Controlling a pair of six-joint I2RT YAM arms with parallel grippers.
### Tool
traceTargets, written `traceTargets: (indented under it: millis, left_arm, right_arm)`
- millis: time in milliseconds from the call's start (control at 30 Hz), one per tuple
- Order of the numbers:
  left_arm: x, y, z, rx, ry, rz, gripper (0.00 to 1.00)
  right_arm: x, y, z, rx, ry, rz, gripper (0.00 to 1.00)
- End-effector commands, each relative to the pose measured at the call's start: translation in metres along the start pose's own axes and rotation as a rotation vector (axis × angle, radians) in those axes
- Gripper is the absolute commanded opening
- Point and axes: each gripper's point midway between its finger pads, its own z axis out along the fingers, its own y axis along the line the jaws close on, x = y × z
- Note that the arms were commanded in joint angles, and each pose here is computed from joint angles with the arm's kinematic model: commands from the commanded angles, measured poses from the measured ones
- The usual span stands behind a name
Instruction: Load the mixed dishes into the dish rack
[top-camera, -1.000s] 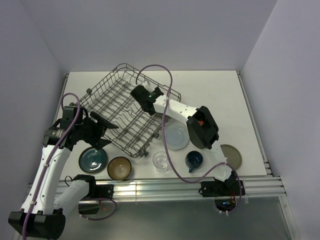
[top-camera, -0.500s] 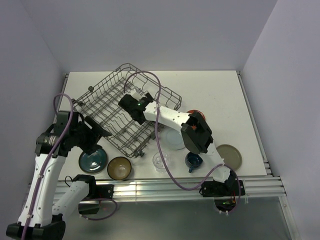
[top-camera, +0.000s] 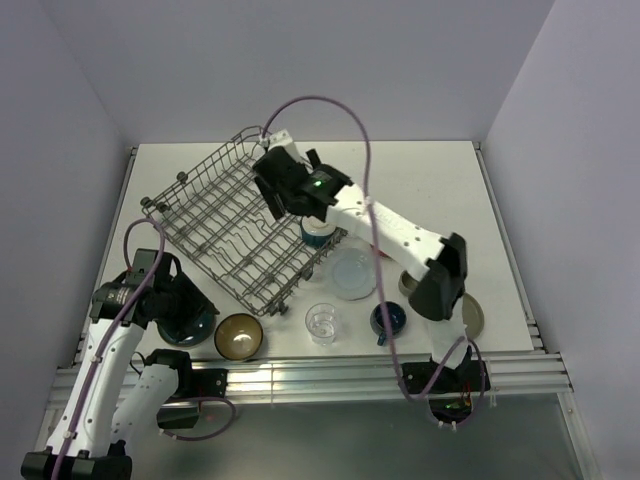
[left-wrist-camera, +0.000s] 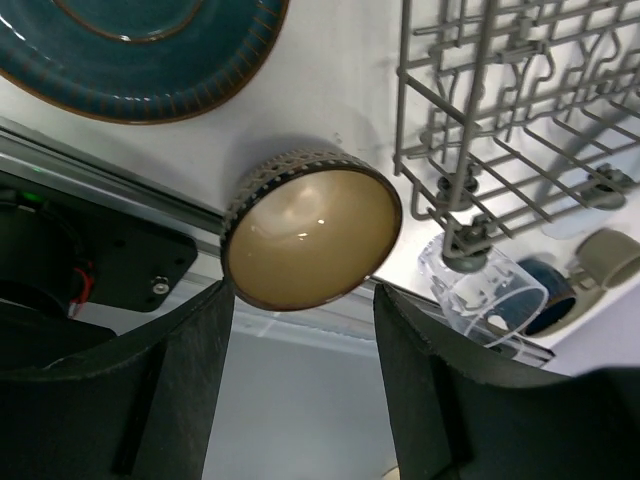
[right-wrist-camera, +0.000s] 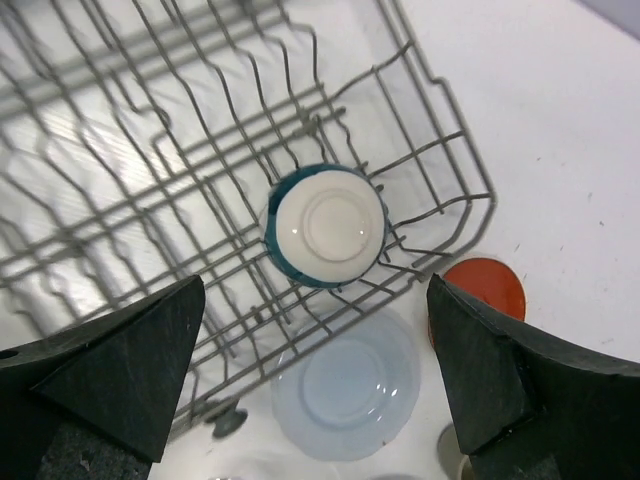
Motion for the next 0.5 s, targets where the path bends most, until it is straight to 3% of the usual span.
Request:
traceTargets:
  millis: [0, 233, 467]
  left_arm:
    - [-0.008, 0.007, 0.004, -0.038, -0.033, 0.078, 0.63]
    - [-0.015, 0.004, 0.019, -0.085, -0.02, 0.076, 0.62]
    - [0.003, 0.0, 0.042, -0.086, 0.075, -0.008, 0.59]
  right_arm:
    - [-0.045, -0.036, -0.07, -0.069, -0.156, 0.15, 1.0]
    - [-0.048, -0.068, -0.133, -0.174, -0.281, 0.263, 1.0]
    - [-0.035, -0.096, -0.149, -0.169, -0.307, 0.302, 1.0]
